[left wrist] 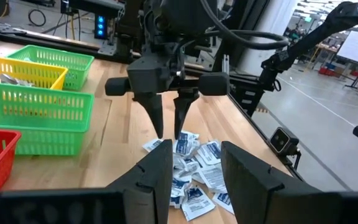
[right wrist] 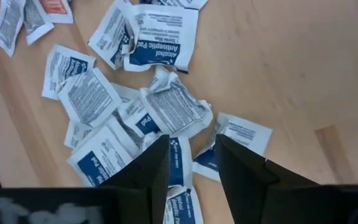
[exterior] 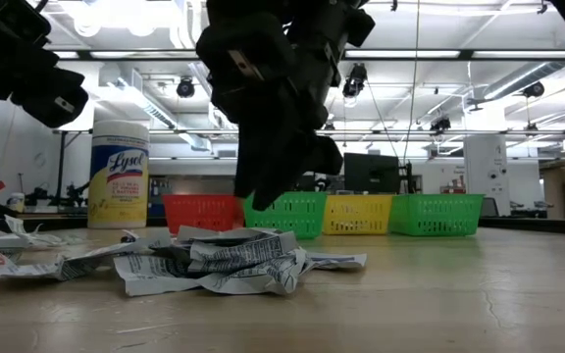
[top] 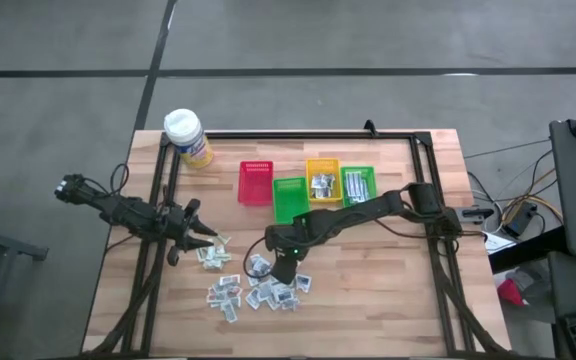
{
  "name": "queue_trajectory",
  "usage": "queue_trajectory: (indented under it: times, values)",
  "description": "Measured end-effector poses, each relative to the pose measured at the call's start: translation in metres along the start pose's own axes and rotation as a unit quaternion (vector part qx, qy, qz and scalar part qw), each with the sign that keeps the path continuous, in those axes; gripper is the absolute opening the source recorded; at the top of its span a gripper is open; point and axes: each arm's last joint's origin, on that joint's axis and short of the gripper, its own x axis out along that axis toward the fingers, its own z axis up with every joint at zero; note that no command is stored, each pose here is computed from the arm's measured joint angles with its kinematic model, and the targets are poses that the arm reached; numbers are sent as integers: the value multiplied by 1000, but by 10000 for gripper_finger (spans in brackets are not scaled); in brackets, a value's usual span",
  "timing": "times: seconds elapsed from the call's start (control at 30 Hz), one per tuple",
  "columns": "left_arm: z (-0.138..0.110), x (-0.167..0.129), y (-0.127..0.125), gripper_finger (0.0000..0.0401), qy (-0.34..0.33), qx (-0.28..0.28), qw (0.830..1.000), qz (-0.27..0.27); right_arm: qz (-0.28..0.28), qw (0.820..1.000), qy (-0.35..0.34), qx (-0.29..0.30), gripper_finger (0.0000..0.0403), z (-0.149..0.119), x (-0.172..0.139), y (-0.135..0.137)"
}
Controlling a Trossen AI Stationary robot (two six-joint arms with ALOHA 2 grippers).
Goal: Pick & Place First Aid Supplies
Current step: Put the alcohol pad into the yellow basket
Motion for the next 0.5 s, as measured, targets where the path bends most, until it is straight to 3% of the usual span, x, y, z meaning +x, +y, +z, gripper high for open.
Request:
queue_trajectory:
  times: [0.5]
  values:
    - [0,0,0,131,0,-1,1000,0,-28,999,33,2,121,-16,16,-16]
